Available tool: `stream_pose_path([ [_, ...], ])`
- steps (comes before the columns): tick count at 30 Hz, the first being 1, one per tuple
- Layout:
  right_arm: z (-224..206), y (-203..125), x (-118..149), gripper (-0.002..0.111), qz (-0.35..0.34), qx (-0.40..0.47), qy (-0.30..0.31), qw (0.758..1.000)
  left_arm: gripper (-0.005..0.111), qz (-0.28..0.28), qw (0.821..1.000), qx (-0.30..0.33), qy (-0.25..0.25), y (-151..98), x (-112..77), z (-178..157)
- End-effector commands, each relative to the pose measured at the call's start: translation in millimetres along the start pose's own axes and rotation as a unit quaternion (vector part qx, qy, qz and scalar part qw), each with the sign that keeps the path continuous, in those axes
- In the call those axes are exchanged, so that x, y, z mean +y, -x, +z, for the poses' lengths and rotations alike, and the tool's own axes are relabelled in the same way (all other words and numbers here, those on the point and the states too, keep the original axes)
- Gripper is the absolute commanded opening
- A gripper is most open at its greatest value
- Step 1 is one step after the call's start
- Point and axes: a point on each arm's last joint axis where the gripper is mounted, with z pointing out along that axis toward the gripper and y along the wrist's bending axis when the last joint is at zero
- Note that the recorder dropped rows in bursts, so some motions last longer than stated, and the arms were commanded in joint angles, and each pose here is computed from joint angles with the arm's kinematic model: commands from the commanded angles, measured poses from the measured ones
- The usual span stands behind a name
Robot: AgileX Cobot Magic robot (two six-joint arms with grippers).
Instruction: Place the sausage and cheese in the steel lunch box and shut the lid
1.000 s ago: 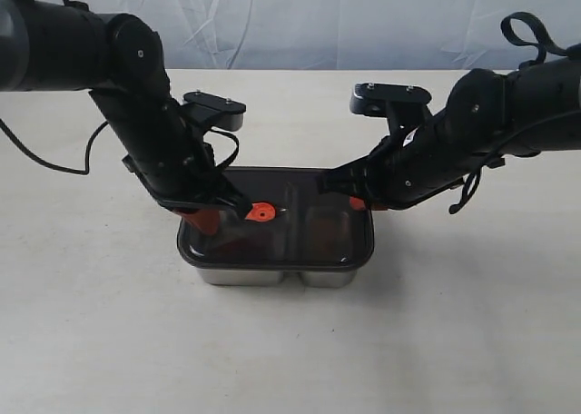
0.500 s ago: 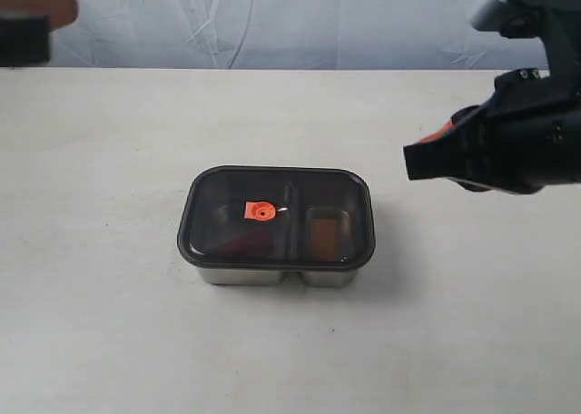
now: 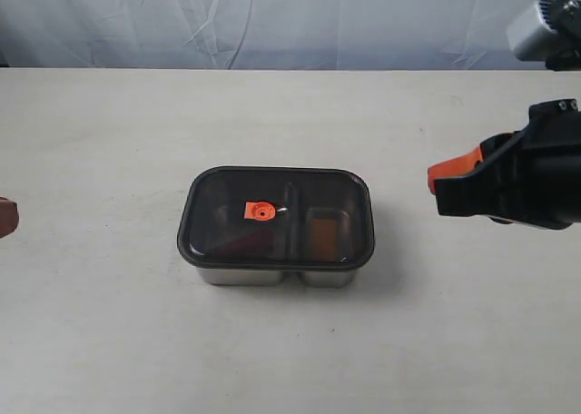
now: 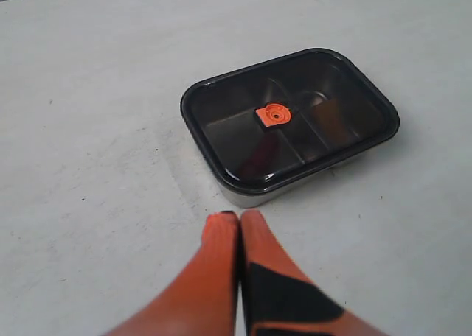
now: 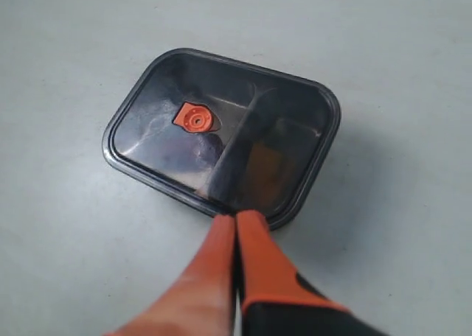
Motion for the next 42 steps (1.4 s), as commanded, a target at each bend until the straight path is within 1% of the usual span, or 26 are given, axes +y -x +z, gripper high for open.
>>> stream_pose_path([
  [1, -42, 1, -12, -0.001, 0.015, -0.086, -0.043, 0.995, 0.0, 0.009, 1.0, -0.001, 0.005, -1, 0.8, -1],
  [3, -73, -4, -21, -0.001, 0.035, -0.155, -0.097, 0.982, 0.0, 0.012, 1.0, -0.001, 0.007, -1, 1.3, -1],
  [6, -115, -22, -26, -0.001, 0.016, -0.243, -0.218, 0.945, 0.0, 0.012, 1.0, -0.002, 0.008, -1, 1.4, -1],
  [8, -129, -34, -24, -0.001, -0.005, -0.265, -0.273, 0.925, 0.0, 0.012, 1.0, -0.002, 0.008, -1, 1.4, -1],
  [10, -138, -44, -21, -0.001, -0.018, -0.281, -0.306, 0.91, 0.0, 0.012, 1.0, -0.002, 0.008, -1, 1.4, -1],
  [12, -139, -54, -18, -0.001, -0.02, -0.291, -0.314, 0.904, 0.0, 0.017, 1.0, -0.002, 0.012, -1, 2.1, -1],
  [14, -133, -62, -20, -0.001, -0.019, -0.288, -0.314, 0.904, 0.0, 0.018, 1.0, -0.002, 0.013, -1, 2.3, -1],
  [16, -122, -74, -26, -0.001, -0.018, -0.271, -0.321, 0.907, 0.0, 0.018, 1.0, -0.002, 0.013, -1, 2.3, -1],
  [20, -102, -100, -38, -0.001, -0.03, -0.253, -0.341, 0.905, 0.0, 0.018, 1.0, -0.002, 0.013, -1, 2.3, -1],
  [25, -79, -127, -49, -0.001, -0.035, -0.278, -0.347, 0.895, 0.0, 0.018, 1.0, -0.002, 0.013, -1, 2.3, -1],
  [28, -63, -141, -58, -0.001, -0.008, -0.287, -0.34, 0.895, 0.0, 0.019, 1.0, -0.002, 0.014, -1, 2.5, -1],
  [31, -52, -152, -64, -0.001, 0.023, -0.275, -0.333, 0.901, 0.0, 0.019, 1.0, -0.002, 0.014, -1, 2.5, -1],
  [37, -45, -161, -68, -0.001, 0.015, -0.238, -0.346, 0.907, 0.0, 0.019, 1.0, -0.002, 0.014, -1, 2.5, -1],
  [42, -41, -165, -71, -0.001, 0.011, -0.232, -0.35, 0.907, 0.0, 0.019, 1.0, -0.002, 0.014, -1, 2.5, -1],
])
